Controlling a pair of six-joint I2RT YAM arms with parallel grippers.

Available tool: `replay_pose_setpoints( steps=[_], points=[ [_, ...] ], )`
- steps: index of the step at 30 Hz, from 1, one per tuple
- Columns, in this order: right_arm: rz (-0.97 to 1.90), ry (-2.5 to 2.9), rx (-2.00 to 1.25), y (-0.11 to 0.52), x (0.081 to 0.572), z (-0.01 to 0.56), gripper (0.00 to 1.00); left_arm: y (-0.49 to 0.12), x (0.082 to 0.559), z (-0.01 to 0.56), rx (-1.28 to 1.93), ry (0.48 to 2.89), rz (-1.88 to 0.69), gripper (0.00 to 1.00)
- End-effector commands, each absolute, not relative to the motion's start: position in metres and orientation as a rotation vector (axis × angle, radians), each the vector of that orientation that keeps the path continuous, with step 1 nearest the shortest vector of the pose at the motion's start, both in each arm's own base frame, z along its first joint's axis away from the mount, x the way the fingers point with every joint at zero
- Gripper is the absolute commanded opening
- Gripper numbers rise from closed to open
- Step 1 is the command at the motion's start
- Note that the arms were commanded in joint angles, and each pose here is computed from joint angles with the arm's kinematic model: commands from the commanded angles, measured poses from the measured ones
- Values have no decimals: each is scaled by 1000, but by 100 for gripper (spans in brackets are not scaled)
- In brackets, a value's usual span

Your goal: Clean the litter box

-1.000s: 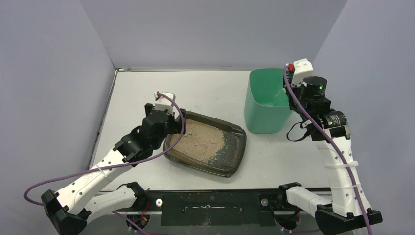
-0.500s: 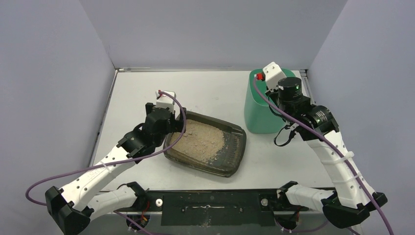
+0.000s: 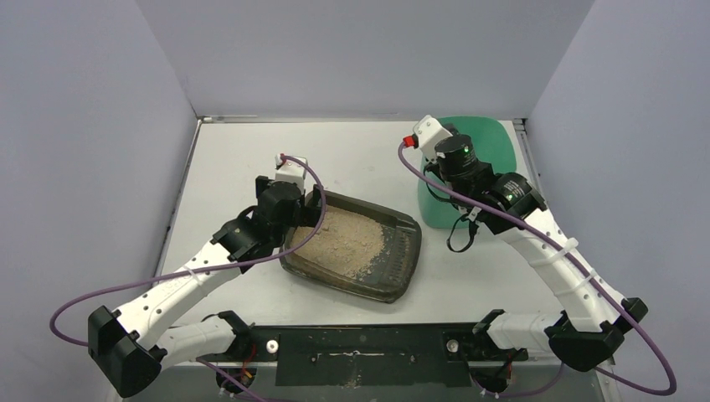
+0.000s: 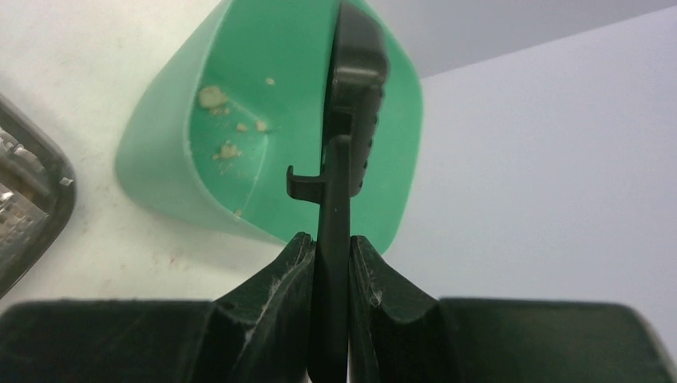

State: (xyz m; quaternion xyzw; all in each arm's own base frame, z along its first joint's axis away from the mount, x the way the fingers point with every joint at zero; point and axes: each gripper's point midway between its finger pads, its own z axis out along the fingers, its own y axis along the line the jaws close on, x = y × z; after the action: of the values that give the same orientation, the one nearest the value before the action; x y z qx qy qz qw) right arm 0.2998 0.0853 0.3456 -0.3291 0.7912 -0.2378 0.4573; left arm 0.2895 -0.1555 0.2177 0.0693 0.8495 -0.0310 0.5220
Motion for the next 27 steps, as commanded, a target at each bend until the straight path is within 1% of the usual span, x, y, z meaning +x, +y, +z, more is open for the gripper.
replay_pose_setpoints(
  steps=[1,3,9,11,19,27],
  points=[
    [-684,1912,-786,71,307,344,0,-155,297,226,148,2017,-80,97],
    [-550,1941,-728,83,304,351,0,-155,297,225,150,2018,-76,97],
    [-546,1916,-699,82,303,353,0,-154,298,222,149,2026,-67,97],
    [-503,1908,-666,83,300,360,0,-154,298,222,149,2027,-66,97],
    [-307,1800,-502,90,290,406,0,-155,299,216,159,2044,-53,97],
    [56,1619,-441,127,276,464,0,-153,301,208,150,2072,-27,97]
  ],
)
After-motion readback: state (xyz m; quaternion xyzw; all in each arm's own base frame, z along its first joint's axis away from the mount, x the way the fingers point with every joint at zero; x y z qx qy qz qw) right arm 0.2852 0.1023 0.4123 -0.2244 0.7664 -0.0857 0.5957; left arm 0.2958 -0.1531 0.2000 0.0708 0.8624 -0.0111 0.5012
